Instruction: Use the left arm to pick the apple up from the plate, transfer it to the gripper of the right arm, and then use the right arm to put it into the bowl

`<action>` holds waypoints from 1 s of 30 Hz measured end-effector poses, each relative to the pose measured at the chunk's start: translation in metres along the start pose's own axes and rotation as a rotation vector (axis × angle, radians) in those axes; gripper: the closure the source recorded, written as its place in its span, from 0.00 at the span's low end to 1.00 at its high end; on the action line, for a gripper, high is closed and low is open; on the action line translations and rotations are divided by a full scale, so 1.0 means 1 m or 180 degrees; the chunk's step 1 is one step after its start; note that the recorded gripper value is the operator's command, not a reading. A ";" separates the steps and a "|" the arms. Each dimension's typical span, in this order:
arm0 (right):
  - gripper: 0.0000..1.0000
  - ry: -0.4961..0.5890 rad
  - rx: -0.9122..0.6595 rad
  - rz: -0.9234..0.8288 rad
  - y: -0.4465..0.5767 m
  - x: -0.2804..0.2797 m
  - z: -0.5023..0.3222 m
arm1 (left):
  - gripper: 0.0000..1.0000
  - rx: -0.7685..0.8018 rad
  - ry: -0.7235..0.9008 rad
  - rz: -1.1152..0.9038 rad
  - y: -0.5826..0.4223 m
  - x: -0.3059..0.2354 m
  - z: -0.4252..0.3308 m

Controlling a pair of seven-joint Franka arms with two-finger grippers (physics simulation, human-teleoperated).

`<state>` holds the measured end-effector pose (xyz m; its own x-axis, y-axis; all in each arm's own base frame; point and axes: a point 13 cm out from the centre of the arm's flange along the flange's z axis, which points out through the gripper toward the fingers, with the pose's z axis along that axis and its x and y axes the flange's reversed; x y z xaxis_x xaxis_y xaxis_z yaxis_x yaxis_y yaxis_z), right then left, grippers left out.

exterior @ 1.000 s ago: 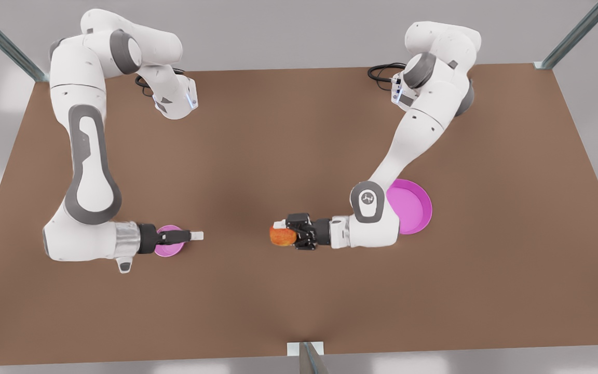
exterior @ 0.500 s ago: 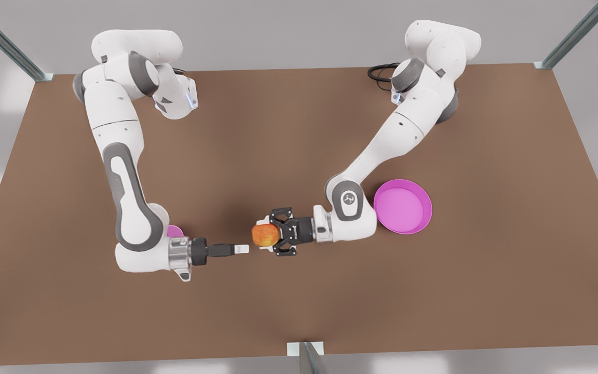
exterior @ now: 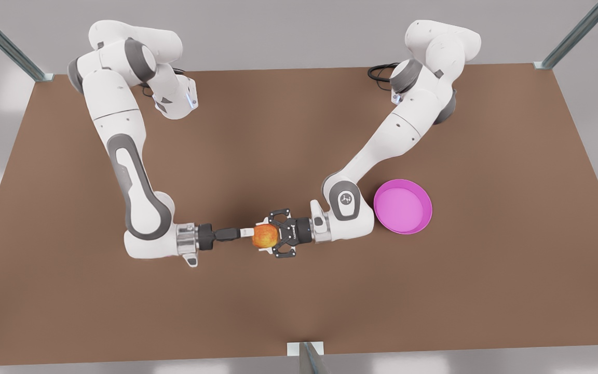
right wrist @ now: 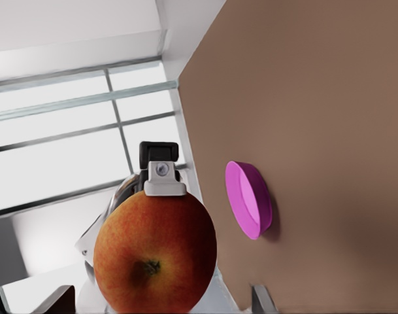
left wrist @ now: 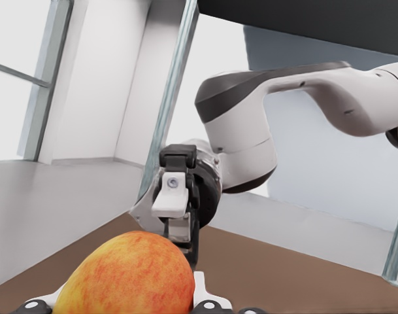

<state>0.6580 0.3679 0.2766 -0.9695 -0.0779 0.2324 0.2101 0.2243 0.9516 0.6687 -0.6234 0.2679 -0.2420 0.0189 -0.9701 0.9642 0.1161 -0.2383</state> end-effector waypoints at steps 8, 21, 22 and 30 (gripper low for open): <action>0.00 -0.0133 -0.0030 -0.0115 0.002 -0.008 0.027 | 0.39 -0.0028 0.0011 0.0343 0.002 0.001 0.000; 0.27 -0.0336 0.0018 -0.0242 0.001 -0.013 0.068 | 0.38 -0.0096 0.0043 0.0663 0.008 0.005 -0.004; 0.27 -0.0350 0.0023 -0.0253 0.001 -0.014 0.068 | 0.37 -0.0101 0.0045 0.0680 0.009 0.005 -0.004; 0.27 -0.0421 0.0059 -0.0337 0.001 -0.020 0.063 | 0.00 -0.0085 0.0064 0.0760 0.005 0.006 -0.001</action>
<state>0.6695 0.4308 0.2605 -0.9945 0.0263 0.1013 0.1046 0.2395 0.9652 0.6725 -0.6216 0.2614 -0.0098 0.0686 -0.9976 0.9912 0.1321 -0.0007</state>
